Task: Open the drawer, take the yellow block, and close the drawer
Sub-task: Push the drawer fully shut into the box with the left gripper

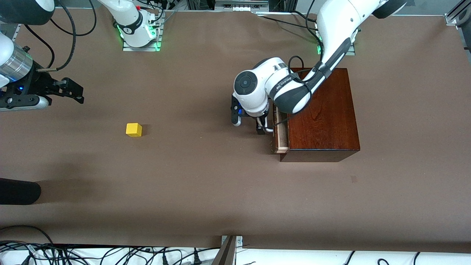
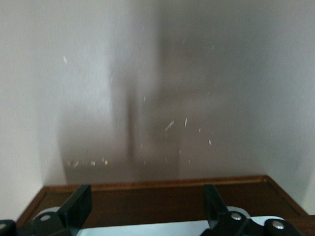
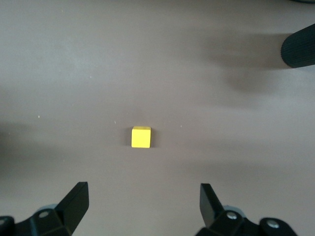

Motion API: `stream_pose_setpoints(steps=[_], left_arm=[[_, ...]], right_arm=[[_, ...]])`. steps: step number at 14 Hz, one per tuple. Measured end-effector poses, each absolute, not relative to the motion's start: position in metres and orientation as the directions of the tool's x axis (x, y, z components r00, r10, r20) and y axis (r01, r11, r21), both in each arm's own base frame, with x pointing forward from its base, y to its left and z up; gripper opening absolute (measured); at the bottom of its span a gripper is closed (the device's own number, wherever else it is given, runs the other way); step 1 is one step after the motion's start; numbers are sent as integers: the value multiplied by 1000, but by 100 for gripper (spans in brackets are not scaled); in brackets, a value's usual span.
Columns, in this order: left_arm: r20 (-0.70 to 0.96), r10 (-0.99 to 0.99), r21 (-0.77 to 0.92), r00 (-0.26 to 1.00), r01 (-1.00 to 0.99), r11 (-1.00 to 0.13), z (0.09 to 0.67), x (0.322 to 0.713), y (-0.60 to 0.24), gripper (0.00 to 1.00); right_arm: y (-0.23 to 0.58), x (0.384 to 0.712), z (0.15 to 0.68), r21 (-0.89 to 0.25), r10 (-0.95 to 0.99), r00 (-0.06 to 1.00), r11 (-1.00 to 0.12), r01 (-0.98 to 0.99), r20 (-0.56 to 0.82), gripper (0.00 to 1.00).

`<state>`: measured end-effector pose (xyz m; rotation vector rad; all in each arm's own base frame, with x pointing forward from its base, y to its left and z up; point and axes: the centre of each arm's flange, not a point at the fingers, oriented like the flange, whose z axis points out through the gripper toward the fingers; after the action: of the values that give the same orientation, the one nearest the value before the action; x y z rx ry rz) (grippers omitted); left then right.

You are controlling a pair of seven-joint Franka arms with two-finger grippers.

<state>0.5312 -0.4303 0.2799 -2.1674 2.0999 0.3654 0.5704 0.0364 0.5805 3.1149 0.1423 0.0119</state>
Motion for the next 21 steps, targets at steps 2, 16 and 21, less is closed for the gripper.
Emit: stream_pose_setpoints(steps=[2, 16, 21], left_arm=[[-252, -967, 112, 39, -991, -69, 279, 538, -417, 100], [-225, -973, 136, 44, -988, -76, 297, 555, -397, 100], [-129, -979, 167, 157, -970, -178, 369, 565, -382, 100]], right_arm=[[35, 564, 583, 23, 98, 995, -995, 99, -22, 100], [50, 562, 587, -18, 127, 992, -992, 127, -24, 100], [50, 564, 598, -18, 128, 992, -992, 128, -9, 100]])
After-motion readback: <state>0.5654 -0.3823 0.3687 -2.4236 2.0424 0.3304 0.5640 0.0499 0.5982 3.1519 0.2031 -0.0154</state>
